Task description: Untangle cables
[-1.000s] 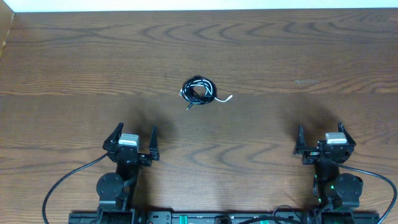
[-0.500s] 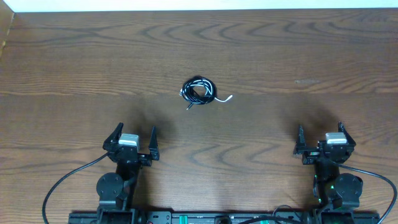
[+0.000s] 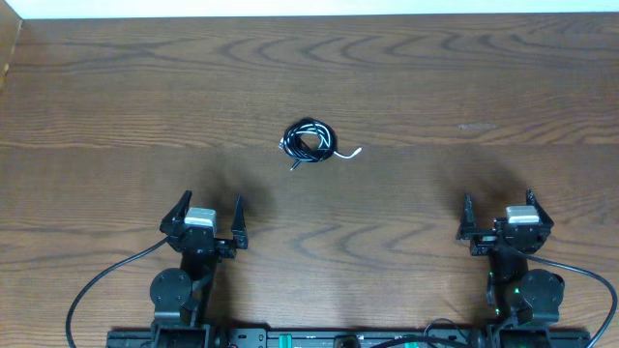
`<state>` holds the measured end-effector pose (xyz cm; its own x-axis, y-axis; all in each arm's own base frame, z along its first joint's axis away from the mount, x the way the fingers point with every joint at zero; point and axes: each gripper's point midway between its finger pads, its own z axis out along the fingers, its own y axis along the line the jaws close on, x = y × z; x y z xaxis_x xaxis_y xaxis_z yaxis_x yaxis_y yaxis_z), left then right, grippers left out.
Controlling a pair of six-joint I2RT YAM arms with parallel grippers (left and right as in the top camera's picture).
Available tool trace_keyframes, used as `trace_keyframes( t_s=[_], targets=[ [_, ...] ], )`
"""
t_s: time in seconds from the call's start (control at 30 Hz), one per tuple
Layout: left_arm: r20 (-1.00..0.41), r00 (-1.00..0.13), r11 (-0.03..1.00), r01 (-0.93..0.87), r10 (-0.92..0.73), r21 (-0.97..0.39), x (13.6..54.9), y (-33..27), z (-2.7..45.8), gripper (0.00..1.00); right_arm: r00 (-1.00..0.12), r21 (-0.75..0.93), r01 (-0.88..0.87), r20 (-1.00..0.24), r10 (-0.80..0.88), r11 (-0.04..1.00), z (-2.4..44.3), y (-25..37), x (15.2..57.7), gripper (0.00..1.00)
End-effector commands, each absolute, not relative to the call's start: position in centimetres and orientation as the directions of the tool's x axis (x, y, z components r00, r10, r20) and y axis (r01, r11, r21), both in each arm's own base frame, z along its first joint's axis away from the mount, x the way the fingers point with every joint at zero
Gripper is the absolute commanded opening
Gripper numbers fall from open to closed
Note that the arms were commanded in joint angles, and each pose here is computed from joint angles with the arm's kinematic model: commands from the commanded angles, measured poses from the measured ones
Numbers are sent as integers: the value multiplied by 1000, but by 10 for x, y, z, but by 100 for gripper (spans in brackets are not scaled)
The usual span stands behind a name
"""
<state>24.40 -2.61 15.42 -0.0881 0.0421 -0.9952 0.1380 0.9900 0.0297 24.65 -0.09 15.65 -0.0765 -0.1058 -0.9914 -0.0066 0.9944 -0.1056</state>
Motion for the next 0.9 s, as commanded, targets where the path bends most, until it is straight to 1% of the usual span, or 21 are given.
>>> trace_keyframes(
  t_s=[0.0, 0.4, 0.53, 0.67, 0.87],
  targets=[
    [-989, -140, 988, 152, 53, 31, 243, -28, 139, 93, -83, -117, -3, -990, -117, 993, 155, -2, 247, 99],
    [-989, -142, 989, 149, 37, 16, 243, -27, 139, 93, -75, -115, -17, -990, -116, 993, 156, 1, 247, 99],
    [-987, -159, 990, 135, -26, -47, 241, -27, 142, 93, -50, -29, 32, -998, -28, 999, 163, -6, 247, 99],
    [-976, -210, 993, 85, -66, -85, 239, -20, 144, 93, -65, 39, 63, -997, 43, 997, 164, -11, 245, 99],
    [-946, -317, 994, 71, -62, -89, 240, -19, 156, 93, -135, 38, 92, -990, 50, 995, 170, -15, 240, 99]
  ],
)
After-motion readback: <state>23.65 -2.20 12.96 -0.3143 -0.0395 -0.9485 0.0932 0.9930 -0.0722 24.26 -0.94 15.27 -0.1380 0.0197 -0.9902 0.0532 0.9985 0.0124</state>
